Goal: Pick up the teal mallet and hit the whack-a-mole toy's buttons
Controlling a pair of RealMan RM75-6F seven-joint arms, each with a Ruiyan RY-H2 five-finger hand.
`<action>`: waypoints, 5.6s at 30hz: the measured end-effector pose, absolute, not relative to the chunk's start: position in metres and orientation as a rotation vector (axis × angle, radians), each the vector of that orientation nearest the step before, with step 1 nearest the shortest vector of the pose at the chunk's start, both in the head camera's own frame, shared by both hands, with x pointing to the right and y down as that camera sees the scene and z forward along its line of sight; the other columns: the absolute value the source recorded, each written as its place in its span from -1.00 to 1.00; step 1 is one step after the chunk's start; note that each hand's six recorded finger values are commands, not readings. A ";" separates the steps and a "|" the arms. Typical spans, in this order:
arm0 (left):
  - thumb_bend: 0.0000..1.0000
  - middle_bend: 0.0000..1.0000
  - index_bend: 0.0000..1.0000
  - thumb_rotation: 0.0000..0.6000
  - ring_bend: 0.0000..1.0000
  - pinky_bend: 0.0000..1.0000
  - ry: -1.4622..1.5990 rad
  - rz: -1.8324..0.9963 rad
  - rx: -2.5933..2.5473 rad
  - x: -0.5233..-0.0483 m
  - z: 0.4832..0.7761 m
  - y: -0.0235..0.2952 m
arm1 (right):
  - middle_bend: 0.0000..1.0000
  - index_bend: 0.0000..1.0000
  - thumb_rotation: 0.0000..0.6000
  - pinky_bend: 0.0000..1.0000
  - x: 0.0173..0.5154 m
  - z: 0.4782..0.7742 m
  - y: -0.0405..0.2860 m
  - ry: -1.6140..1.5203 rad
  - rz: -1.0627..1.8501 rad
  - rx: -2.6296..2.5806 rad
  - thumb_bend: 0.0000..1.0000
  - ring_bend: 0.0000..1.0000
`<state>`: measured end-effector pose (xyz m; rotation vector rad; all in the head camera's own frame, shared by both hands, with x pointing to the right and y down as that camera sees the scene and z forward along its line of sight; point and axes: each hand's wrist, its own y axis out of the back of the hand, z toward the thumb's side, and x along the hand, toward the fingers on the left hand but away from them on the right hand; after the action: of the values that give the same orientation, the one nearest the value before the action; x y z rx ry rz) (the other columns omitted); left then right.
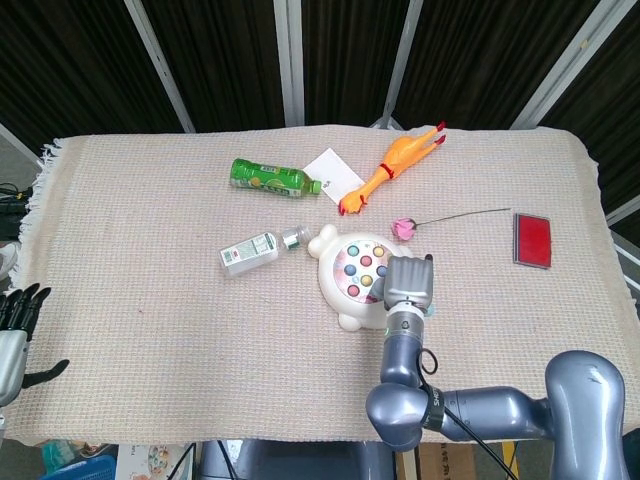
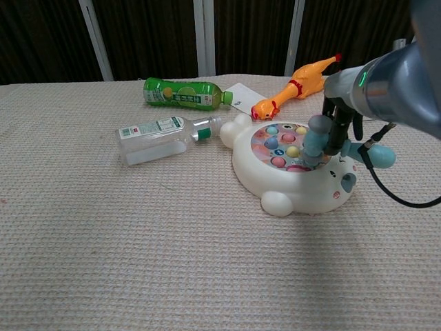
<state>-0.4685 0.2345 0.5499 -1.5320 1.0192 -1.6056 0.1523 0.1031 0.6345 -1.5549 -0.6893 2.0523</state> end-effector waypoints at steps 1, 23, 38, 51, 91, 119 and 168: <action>-1.00 -1.00 -0.85 1.00 -1.00 -1.00 1.020 -1.605 -1.532 -0.468 0.550 0.235 | 0.26 0.68 1.00 -0.60 0.153 0.635 0.103 -0.686 2.056 -1.552 0.11 0.03; -1.00 -1.00 -0.85 1.00 -1.00 -1.00 1.018 -1.601 -1.534 -0.467 0.549 0.236 | 0.27 0.69 1.00 -0.60 0.150 0.641 0.105 -0.631 2.037 -1.503 0.11 0.03; -1.00 -1.00 -0.85 1.00 -1.00 -1.00 1.022 -1.600 -1.534 -0.468 0.548 0.236 | 0.27 0.71 1.00 -0.59 0.142 0.643 0.103 -0.594 2.035 -1.476 0.11 0.03; -1.00 -1.00 -0.85 1.00 -1.00 -1.00 1.023 -1.597 -1.535 -0.468 0.548 0.236 | 0.27 0.71 1.00 -0.59 0.131 0.622 0.096 -0.640 1.975 -1.493 0.11 0.03; -1.00 -1.00 -0.85 1.00 -1.00 -1.00 1.038 -1.596 -1.531 -0.472 0.545 0.236 | 0.27 0.73 1.00 -0.59 0.118 0.650 0.091 -0.594 2.006 -1.466 0.11 0.03; -1.00 -1.00 -0.85 1.00 -1.00 -1.00 1.030 -1.591 -1.537 -0.470 0.545 0.237 | 0.28 0.73 1.00 -0.59 0.119 0.623 0.079 -0.637 1.949 -1.406 0.11 0.03; -1.00 -1.00 -0.84 1.00 -1.00 -1.00 1.030 -1.479 -1.518 -0.462 0.541 0.236 | 0.24 0.73 1.00 -0.59 0.330 0.673 0.130 -0.522 2.280 -1.394 0.11 -0.06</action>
<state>-0.4618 0.2357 0.5406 -1.5177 1.0303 -1.4788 0.3298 0.1299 0.6728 -1.3939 -0.5224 2.2800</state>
